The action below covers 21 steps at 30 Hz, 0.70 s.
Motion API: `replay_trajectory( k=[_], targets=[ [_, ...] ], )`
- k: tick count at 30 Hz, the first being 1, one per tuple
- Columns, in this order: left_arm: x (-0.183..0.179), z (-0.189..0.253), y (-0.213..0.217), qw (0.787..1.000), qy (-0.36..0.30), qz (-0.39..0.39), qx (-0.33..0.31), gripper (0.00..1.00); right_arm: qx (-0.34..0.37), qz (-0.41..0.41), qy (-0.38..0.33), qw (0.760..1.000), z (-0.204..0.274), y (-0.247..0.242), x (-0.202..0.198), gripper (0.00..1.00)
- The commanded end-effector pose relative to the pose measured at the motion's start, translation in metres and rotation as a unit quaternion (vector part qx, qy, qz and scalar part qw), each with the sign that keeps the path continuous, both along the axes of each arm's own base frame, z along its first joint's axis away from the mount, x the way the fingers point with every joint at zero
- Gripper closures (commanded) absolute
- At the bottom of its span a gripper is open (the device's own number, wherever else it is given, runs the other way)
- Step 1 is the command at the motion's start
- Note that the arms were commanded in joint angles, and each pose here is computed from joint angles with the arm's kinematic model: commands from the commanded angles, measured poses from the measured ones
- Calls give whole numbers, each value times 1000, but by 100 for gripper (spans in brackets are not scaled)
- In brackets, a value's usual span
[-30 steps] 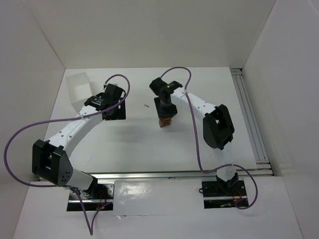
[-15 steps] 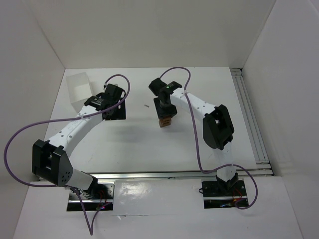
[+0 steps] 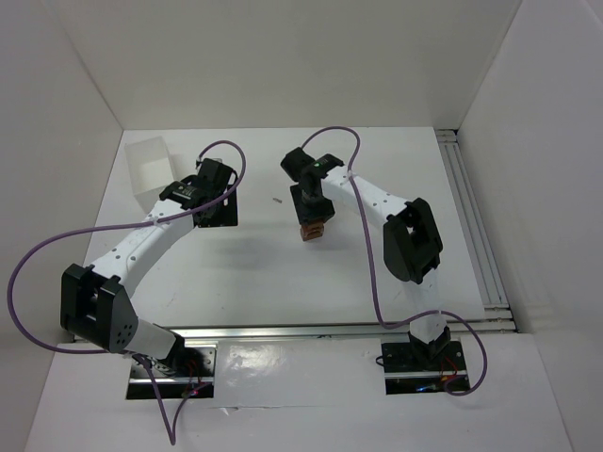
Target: Build the wood block tower
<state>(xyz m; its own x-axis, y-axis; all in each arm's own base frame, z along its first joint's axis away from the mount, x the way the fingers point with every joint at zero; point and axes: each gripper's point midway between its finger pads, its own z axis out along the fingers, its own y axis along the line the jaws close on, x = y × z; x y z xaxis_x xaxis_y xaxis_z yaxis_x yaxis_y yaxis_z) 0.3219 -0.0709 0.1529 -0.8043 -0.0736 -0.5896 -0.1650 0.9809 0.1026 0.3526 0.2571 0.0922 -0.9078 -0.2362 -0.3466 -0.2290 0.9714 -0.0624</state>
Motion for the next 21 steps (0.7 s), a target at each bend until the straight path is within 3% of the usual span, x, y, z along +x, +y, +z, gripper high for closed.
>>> replay_trajectory(
  k=[1, 17, 21],
  targets=[
    [4, 19, -4, 1000, -26, 0, -12, 6, 0, 10, -10, 1000, 7, 1, -5, 48],
    [4, 19, -4, 1000, -26, 0, -12, 6, -3, 15, -6, 1000, 3, 2, -11, 48],
    [4, 19, -4, 1000, -26, 0, -12, 6, -3, 15, -6, 1000, 3, 2, -11, 42]
  ],
)
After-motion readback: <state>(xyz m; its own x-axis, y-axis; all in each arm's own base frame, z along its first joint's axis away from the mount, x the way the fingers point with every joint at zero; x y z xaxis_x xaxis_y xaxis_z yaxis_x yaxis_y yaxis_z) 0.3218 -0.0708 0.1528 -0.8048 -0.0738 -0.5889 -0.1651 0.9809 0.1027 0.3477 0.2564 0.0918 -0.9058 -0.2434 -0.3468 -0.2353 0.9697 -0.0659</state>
